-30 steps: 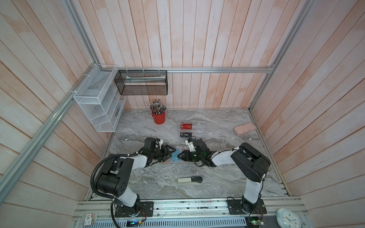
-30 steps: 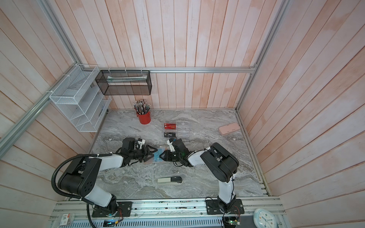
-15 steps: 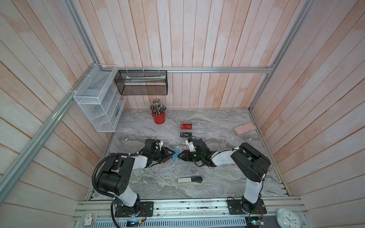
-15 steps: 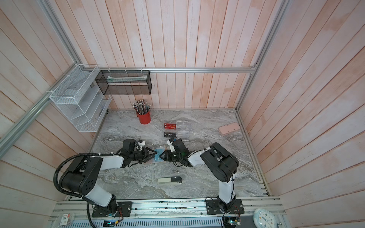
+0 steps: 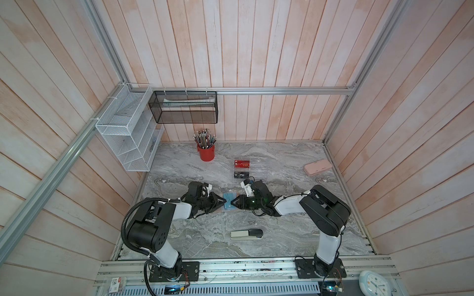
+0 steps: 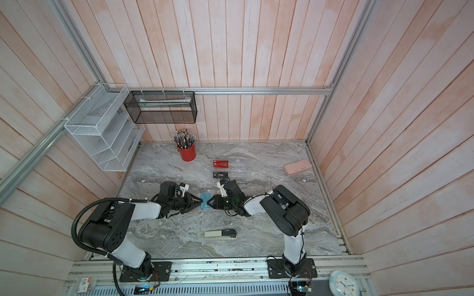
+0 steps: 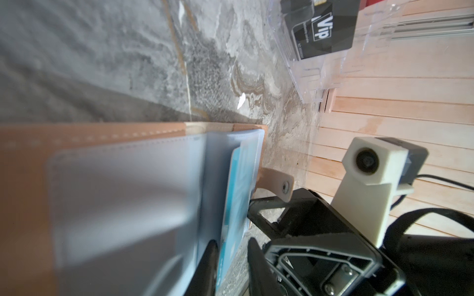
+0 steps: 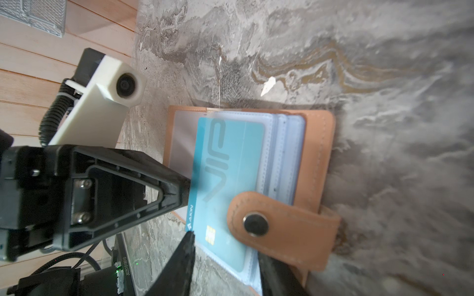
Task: Take the credit cards out of the card holder
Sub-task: Flip over the card slot on the card holder, then take out the credit card from the card slot.
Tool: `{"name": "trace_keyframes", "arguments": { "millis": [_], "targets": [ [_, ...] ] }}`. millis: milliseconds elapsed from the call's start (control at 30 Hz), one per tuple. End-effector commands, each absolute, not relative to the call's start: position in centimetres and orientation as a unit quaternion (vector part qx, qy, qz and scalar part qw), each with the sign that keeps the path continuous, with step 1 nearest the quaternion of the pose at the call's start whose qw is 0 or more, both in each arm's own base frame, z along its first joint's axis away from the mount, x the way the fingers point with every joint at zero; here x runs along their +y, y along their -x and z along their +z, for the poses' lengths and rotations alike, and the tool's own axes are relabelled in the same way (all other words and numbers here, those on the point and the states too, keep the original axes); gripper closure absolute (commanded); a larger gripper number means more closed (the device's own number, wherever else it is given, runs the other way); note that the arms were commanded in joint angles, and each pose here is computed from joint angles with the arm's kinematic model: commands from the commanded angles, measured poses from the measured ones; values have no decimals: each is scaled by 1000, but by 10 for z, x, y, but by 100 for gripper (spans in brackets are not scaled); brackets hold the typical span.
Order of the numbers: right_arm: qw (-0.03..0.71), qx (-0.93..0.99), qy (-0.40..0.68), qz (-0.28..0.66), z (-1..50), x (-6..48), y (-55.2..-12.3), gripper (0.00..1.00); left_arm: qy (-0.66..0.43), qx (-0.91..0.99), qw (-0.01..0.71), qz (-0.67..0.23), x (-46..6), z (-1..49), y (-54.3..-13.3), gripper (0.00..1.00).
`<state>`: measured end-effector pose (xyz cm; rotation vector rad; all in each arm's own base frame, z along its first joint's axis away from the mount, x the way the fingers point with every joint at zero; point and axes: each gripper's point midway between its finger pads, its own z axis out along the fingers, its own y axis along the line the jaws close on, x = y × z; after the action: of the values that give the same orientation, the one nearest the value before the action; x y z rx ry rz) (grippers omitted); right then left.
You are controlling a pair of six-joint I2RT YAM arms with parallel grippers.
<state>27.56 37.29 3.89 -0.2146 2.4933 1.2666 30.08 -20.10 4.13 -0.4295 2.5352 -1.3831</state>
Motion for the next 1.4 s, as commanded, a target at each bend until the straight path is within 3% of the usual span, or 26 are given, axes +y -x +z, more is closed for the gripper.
{"name": "trace_keyframes", "arguments": {
  "millis": [0,433,533,867,1367],
  "targets": [
    [138,903,52,404,7,359,-272,58,141,864,112,-470,-199,36,-298,82],
    [135,903,53,405,7,360,-272,56,140,865,114,-469,-199,36,-298,92],
    [135,903,53,405,7,360,-272,56,139,865,114,-469,-199,36,-298,100],
    [159,886,65,430,33,364,-274,53,132,865,116,-469,-199,36,-297,100],
    [196,848,88,484,75,378,-276,28,104,864,124,-478,-203,44,-296,100]
  ]
}}
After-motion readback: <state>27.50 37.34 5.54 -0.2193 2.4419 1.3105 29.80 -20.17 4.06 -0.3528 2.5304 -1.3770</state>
